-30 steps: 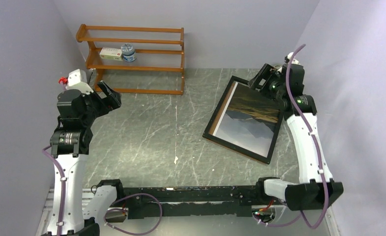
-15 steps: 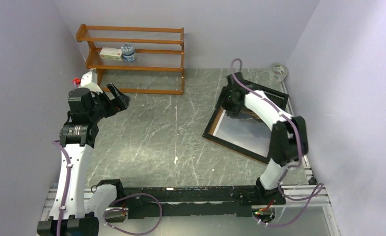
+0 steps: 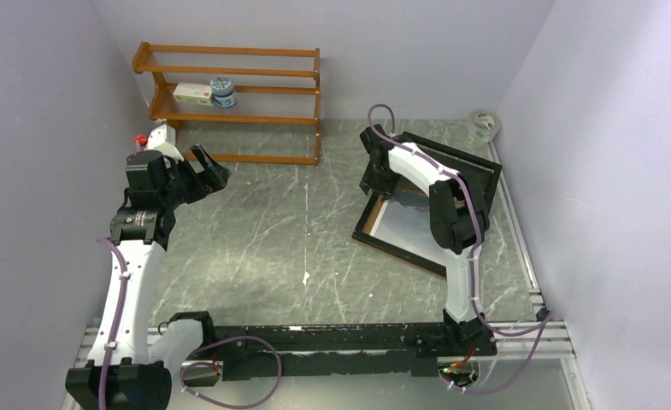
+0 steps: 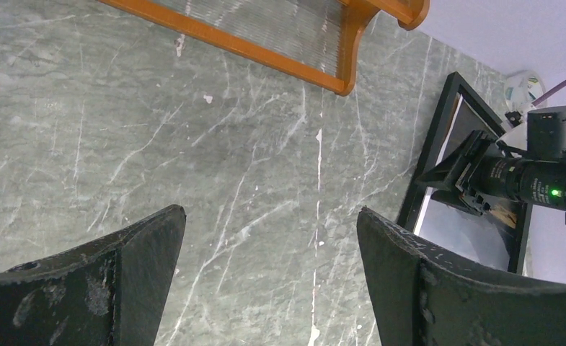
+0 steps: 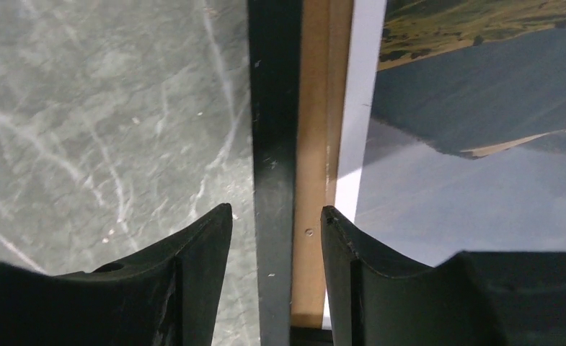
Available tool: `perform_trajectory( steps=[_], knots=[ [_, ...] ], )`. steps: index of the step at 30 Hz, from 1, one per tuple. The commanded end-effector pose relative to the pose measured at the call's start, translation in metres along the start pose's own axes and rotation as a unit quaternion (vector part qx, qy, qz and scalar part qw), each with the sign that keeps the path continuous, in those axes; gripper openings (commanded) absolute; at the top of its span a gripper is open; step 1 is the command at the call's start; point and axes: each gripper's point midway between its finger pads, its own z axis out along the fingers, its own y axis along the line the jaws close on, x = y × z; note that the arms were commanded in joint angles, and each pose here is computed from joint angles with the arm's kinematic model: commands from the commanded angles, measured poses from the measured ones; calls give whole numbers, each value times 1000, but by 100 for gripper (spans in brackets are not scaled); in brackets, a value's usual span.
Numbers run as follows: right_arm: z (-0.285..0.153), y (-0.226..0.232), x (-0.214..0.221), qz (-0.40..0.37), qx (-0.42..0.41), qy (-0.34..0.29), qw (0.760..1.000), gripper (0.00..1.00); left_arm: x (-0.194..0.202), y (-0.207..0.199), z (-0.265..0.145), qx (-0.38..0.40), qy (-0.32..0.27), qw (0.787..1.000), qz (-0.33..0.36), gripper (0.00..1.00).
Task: Put the photo into the frame
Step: Pick up the photo frame from the center of the board.
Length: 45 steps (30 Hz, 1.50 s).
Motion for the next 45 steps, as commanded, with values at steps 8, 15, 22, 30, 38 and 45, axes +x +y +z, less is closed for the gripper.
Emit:
perform_trajectory(
  steps=[8,15,22,30,38,45],
  knots=[
    [19,6,2,16,28,15,999,47,-6,5,2,-6,-19,1000,22,94],
    [17,18,0,25,0,14,1000,13,-3,8,2,-12,-17,1000,21,94],
    [-29,25,-22,48,-40,-31,998,3,-2,-1,1,9,-12,1000,11,92],
    [-87,26,-33,56,-97,-79,991,1,5,-31,1,99,7,995,4,92],
    [-124,20,-17,69,-126,-108,984,1,39,-72,1,241,98,965,-27,93],
    [-141,13,6,78,-159,-104,979,1,91,-125,-1,333,172,927,-21,94]
  ],
)
